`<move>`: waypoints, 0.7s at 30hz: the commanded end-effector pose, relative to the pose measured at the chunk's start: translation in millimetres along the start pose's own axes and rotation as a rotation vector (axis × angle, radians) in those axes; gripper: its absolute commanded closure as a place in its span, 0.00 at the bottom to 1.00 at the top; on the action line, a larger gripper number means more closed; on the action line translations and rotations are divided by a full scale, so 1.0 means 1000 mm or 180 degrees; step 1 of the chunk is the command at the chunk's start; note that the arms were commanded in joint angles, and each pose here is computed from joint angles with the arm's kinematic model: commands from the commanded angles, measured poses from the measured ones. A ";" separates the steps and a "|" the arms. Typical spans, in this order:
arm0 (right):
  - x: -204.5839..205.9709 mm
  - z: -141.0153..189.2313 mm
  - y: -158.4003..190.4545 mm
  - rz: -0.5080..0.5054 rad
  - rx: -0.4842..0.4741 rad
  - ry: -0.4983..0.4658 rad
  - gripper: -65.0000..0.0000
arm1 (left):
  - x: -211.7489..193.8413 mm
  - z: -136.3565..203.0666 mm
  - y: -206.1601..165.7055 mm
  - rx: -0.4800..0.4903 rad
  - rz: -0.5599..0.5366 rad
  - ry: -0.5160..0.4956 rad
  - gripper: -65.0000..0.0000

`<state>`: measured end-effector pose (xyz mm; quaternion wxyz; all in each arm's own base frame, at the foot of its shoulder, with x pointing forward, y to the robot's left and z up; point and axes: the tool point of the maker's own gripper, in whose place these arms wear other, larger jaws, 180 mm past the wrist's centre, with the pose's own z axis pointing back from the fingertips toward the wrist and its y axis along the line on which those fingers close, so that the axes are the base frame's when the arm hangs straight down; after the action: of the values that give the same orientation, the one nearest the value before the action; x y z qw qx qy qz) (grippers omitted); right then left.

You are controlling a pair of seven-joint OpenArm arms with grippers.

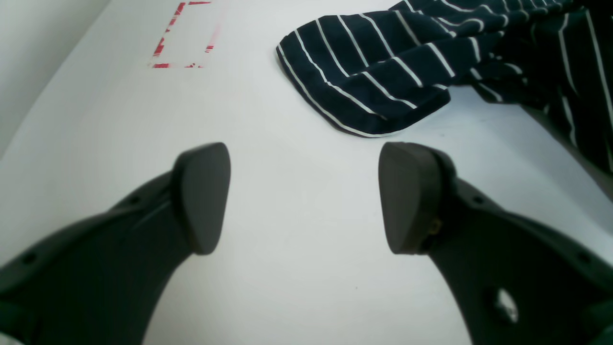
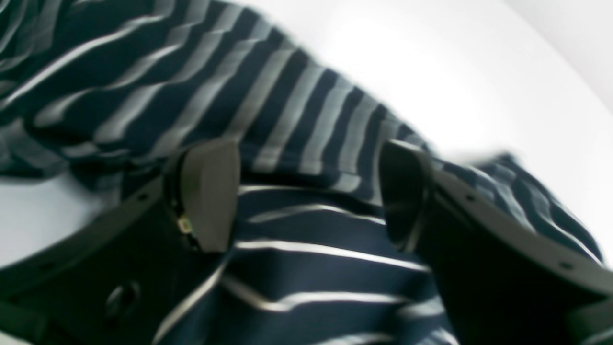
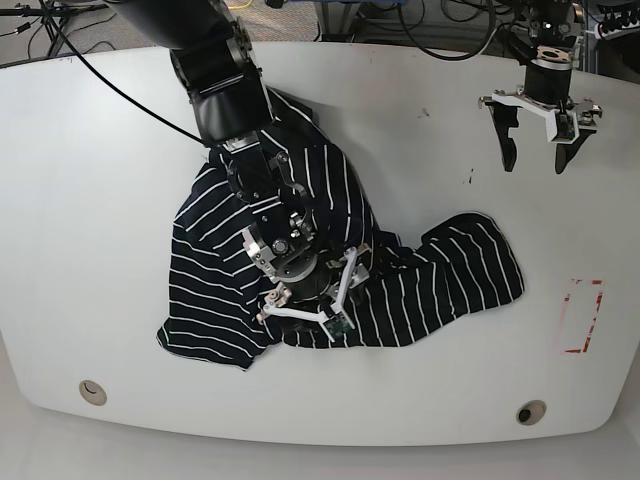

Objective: Fold the T-shirt properly
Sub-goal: 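Push the right gripper into the shirt heap and grasp the fabric, then drag the grasped fabric with the right gripper away from the heap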

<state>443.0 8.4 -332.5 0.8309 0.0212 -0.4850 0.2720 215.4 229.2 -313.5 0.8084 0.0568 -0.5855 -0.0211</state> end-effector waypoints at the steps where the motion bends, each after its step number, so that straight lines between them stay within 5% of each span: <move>1: 0.023 0.005 -0.032 -0.0005 -0.0279 -0.0205 0.32 | 0.009 0.001 0.003 0.0009 -0.0034 -0.0100 0.30; 9: 0.003 0.011 -0.064 -0.0001 -0.0440 -0.0065 0.30 | 0.009 0.001 0.003 0.0012 -0.0036 -0.0099 0.30; 21: 0.017 0.010 -0.053 -0.0124 -0.0163 -0.0121 0.31 | 0.013 0.001 0.002 -0.0006 -0.0044 -0.0145 0.30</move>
<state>451.7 -40.9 -330.8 0.8472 0.0064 -0.4711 0.2455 216.5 229.0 -313.1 0.8082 0.0560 -0.5858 -0.0239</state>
